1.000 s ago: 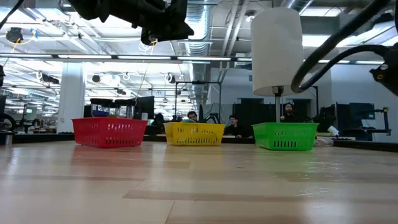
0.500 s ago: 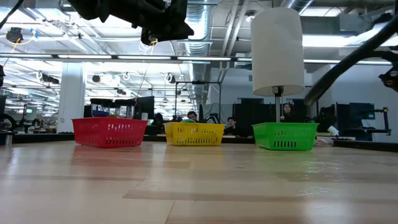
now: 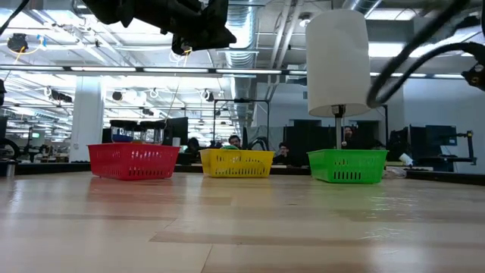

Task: Pick & Place Office items
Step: Put the brown watch into the yellow basket

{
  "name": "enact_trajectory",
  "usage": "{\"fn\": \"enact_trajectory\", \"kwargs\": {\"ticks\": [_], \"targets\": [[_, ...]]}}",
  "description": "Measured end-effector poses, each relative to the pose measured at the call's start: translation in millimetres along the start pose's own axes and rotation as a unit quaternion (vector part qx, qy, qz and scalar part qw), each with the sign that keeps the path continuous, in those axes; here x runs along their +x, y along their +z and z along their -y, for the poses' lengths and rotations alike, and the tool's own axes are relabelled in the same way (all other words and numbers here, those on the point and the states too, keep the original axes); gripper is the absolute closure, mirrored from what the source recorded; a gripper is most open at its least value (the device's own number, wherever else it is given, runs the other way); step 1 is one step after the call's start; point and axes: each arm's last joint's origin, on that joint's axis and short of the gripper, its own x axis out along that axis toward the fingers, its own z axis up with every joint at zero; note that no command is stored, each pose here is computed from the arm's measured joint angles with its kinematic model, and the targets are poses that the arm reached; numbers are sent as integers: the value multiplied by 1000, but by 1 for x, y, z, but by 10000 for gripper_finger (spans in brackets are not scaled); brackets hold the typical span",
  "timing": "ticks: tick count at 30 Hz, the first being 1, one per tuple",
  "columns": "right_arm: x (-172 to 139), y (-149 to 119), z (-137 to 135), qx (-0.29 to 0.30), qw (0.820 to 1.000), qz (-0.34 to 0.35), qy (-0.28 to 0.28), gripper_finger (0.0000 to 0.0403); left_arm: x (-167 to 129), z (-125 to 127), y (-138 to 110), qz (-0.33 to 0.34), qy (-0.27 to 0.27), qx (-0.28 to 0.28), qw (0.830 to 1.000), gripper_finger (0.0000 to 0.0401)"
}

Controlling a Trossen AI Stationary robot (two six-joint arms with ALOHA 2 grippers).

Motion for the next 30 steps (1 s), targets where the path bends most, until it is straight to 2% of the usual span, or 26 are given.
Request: {"fn": "enact_trajectory", "kwargs": {"ticks": [9,14,30], "targets": [[11,-6,7,73,997,12,-11,163,0,0,0,0,0,0,1000,290],[12,-7,8,79,996,39,-2,163,0,0,0,0,0,0,1000,290],[35,-4,3,71,996,34,-34,163,0,0,0,0,0,0,1000,290]]}}
